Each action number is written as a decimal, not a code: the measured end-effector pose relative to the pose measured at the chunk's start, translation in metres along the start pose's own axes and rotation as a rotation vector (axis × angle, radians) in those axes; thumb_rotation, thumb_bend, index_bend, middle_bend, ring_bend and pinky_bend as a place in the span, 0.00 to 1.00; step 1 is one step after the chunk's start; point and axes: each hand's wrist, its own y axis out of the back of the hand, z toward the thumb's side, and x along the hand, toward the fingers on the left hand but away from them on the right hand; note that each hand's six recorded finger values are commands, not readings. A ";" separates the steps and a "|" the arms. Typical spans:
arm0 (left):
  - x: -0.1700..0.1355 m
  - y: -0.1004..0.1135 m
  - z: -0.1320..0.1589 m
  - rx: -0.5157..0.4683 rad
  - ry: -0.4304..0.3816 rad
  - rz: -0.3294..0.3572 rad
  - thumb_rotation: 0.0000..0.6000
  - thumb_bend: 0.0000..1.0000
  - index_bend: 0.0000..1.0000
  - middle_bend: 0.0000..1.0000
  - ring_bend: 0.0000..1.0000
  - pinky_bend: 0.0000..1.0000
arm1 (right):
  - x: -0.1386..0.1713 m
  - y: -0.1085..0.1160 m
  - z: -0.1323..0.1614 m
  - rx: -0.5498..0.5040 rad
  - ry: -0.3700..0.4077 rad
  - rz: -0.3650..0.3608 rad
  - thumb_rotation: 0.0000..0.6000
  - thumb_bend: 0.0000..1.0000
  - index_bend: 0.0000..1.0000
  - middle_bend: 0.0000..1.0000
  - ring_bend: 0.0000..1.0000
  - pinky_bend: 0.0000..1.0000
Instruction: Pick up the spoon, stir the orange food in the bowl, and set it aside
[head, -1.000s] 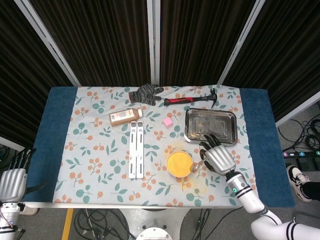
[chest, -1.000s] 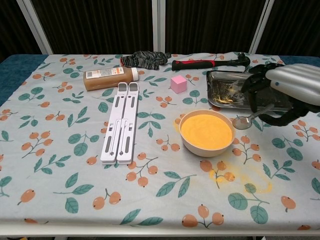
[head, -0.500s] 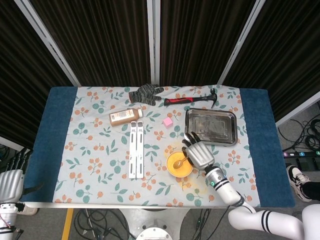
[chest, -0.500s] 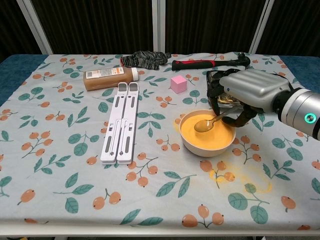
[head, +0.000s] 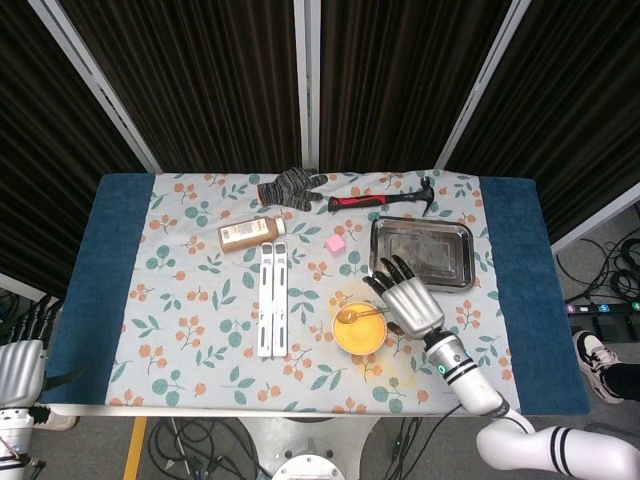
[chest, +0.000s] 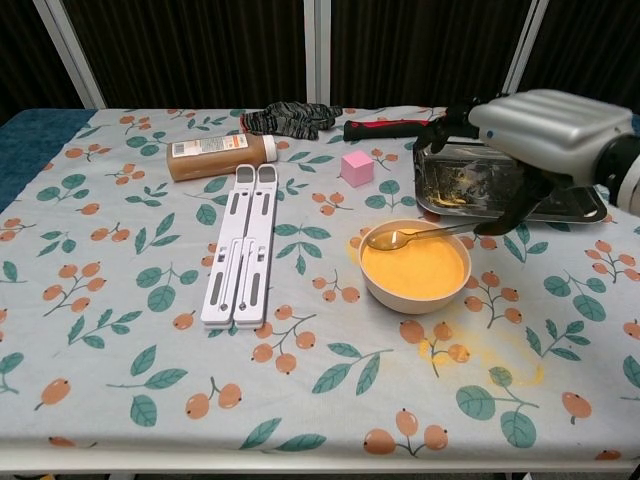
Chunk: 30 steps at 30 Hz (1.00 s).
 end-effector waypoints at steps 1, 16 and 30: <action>0.000 0.000 0.000 0.001 -0.001 0.001 1.00 0.00 0.12 0.09 0.08 0.12 | 0.001 0.006 -0.002 0.018 0.003 -0.011 1.00 0.12 0.26 0.46 0.46 0.58; -0.004 -0.002 -0.002 -0.002 0.010 -0.010 1.00 0.00 0.12 0.09 0.08 0.12 | -0.015 -0.003 0.003 0.128 0.035 0.171 1.00 0.23 0.45 0.97 1.00 1.00; -0.002 -0.006 -0.003 -0.004 0.008 -0.017 1.00 0.00 0.12 0.09 0.08 0.12 | -0.037 -0.029 0.024 0.139 0.053 0.218 1.00 0.25 0.48 0.97 1.00 1.00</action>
